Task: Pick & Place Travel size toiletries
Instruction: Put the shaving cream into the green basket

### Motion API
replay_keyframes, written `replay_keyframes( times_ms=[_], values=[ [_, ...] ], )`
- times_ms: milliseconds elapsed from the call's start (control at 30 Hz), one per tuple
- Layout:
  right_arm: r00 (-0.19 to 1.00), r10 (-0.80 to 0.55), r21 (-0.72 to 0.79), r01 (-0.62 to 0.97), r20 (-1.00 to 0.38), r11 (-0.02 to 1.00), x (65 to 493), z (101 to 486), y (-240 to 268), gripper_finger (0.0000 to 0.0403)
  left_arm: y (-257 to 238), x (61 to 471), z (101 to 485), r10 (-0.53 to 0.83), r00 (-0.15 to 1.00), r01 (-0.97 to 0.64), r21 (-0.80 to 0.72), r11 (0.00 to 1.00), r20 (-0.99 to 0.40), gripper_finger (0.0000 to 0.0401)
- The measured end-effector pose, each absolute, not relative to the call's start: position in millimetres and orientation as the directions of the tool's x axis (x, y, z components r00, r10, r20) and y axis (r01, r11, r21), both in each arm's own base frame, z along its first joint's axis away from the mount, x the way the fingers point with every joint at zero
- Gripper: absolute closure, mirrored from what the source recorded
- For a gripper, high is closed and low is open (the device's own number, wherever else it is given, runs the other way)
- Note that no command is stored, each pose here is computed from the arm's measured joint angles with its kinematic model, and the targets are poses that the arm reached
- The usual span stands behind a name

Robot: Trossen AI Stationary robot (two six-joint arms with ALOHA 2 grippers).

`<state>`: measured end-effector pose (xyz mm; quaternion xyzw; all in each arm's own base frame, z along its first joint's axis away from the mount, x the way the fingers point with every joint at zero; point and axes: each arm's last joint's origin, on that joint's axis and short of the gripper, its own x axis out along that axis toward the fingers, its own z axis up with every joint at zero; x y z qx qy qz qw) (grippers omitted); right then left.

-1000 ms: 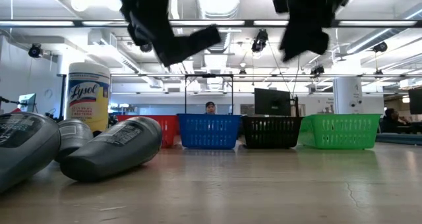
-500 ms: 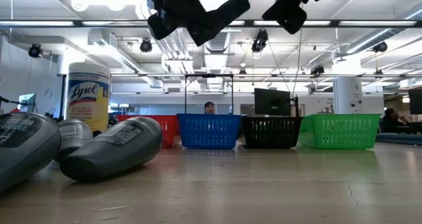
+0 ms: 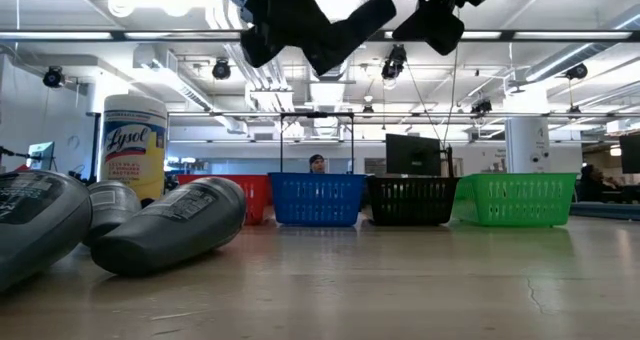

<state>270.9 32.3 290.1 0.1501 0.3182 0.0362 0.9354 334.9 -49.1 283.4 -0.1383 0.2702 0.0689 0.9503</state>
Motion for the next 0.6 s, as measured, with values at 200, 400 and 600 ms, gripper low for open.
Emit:
replay_keyframes(
  times_ms=[200, 400, 600],
  values=[
    [0.804, 0.137, 0.279, 0.036, -0.578, 0.960, 272, 291, 31, 0.0125, -47, 344, 278, 0.039, 0.856, -0.181, -0.228, 0.957, -0.516, 0.0375],
    [0.810, 0.109, 0.227, 0.031, -0.577, 0.973, 272, 291, 31, 0.0116, -40, 352, 279, 0.022, 0.888, -0.152, -0.250, 0.956, -0.459, 0.0375],
    [0.811, 0.084, 0.214, 0.051, -0.579, 0.976, 273, 290, 30, 0.0110, -38, 353, 280, 0.021, 0.894, -0.145, -0.245, 0.959, -0.448, 0.0375]
  ],
)
